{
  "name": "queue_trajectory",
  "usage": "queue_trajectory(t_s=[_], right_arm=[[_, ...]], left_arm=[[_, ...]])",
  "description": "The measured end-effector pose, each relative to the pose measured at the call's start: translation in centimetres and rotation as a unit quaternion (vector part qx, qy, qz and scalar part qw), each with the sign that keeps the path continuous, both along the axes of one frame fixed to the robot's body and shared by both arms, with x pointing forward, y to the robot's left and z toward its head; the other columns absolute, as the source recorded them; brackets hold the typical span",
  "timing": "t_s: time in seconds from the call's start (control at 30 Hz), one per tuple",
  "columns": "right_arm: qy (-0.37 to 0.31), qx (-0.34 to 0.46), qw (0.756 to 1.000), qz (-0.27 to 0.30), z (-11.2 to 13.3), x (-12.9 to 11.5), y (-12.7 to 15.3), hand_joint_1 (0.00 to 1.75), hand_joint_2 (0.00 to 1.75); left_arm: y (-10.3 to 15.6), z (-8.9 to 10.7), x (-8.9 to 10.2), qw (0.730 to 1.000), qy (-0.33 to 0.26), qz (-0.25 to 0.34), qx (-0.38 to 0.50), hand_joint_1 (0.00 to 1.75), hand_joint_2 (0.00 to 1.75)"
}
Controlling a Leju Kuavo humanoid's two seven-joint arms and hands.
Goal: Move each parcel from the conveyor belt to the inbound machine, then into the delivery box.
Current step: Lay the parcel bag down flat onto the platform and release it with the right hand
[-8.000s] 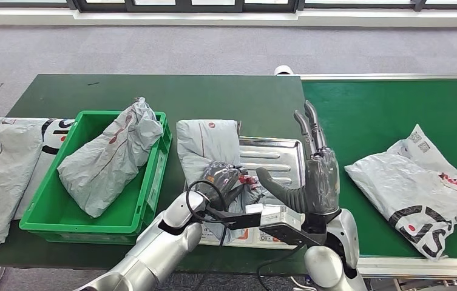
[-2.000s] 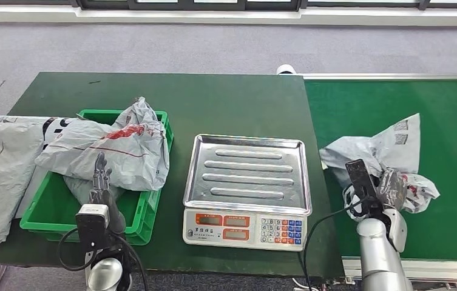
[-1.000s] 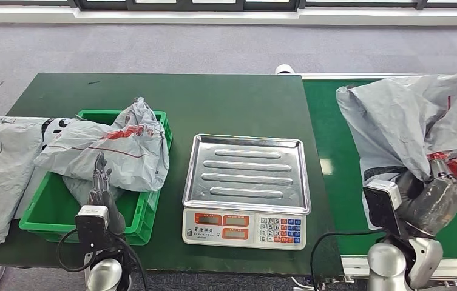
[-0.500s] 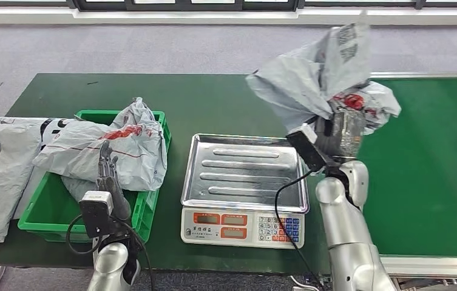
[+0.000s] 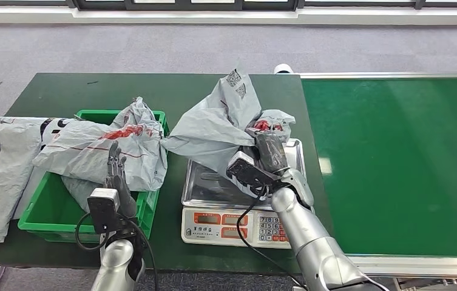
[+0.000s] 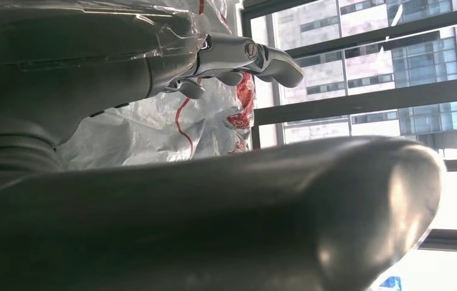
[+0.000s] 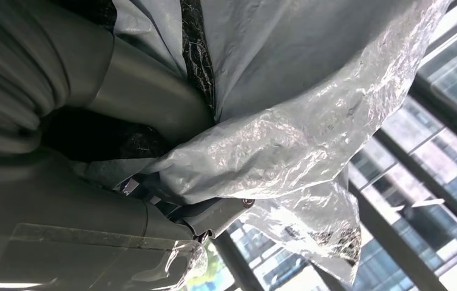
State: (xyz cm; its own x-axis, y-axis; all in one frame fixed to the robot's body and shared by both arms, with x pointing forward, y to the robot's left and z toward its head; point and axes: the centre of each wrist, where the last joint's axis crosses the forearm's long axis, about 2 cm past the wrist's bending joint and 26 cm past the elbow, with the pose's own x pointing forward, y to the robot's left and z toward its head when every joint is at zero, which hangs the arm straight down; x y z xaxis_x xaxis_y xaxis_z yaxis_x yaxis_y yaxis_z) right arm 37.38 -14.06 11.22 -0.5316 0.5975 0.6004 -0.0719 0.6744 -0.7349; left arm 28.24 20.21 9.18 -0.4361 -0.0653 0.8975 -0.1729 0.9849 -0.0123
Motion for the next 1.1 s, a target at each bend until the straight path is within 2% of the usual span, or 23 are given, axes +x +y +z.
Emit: queue_trajectory(t_s=[0.13, 0.27, 0.3, 0.43, 0.53, 0.7, 0.83, 0.97, 1.1], right_arm=[[0.018, -0.005, 1.0, 0.024, -0.2, -0.4, 0.9, 1.64, 1.75], [0.035, -0.024, 0.999, 0.027, -0.4, -0.7, 1.6, 0.0, 1.75], [0.039, -0.028, 0.998, 0.027, -0.5, -0.8, 1.6, 0.0, 1.75], [0.05, -0.027, 0.998, 0.017, -1.3, -1.2, 1.2, 0.0, 0.0], [0.058, -0.012, 0.998, 0.011, -2.3, -1.7, 0.0, 0.0, 0.0], [0.08, 0.059, 0.995, 0.033, -3.7, -3.4, -2.6, 0.0, 0.0], [0.067, 0.069, 0.995, 0.032, -3.5, -4.3, -4.0, 0.0, 1.75], [0.041, 0.101, 0.993, 0.036, -3.0, -5.8, -5.0, 0.0, 1.75], [0.005, 0.132, 0.99, 0.048, -1.6, -7.9, -6.1, 0.0, 1.75]], left_arm=[[0.0, -0.1, 0.0, 1.0, 0.003, 0.001, 0.001, 0.0, 0.0], [0.0, -0.2, -0.1, 1.0, 0.004, 0.001, 0.0, 0.0, 0.0], [0.1, -0.2, -0.1, 1.0, 0.004, 0.001, 0.0, 0.0, 0.0], [0.3, -0.3, -0.1, 1.0, 0.004, 0.002, 0.002, 0.0, 0.0], [0.5, -0.4, -0.2, 1.0, 0.006, 0.002, 0.002, 0.0, 0.0], [0.8, -0.6, -0.6, 1.0, 0.015, -0.002, -0.01, 0.0, 0.0], [0.9, -0.6, -0.7, 1.0, 0.015, -0.003, -0.013, 0.0, 0.0], [1.0, -0.4, -1.0, 1.0, 0.02, 0.013, -0.003, 0.0, 0.0], [1.2, 0.1, -1.6, 0.997, -0.005, 0.069, 0.034, 0.0, 0.0]])
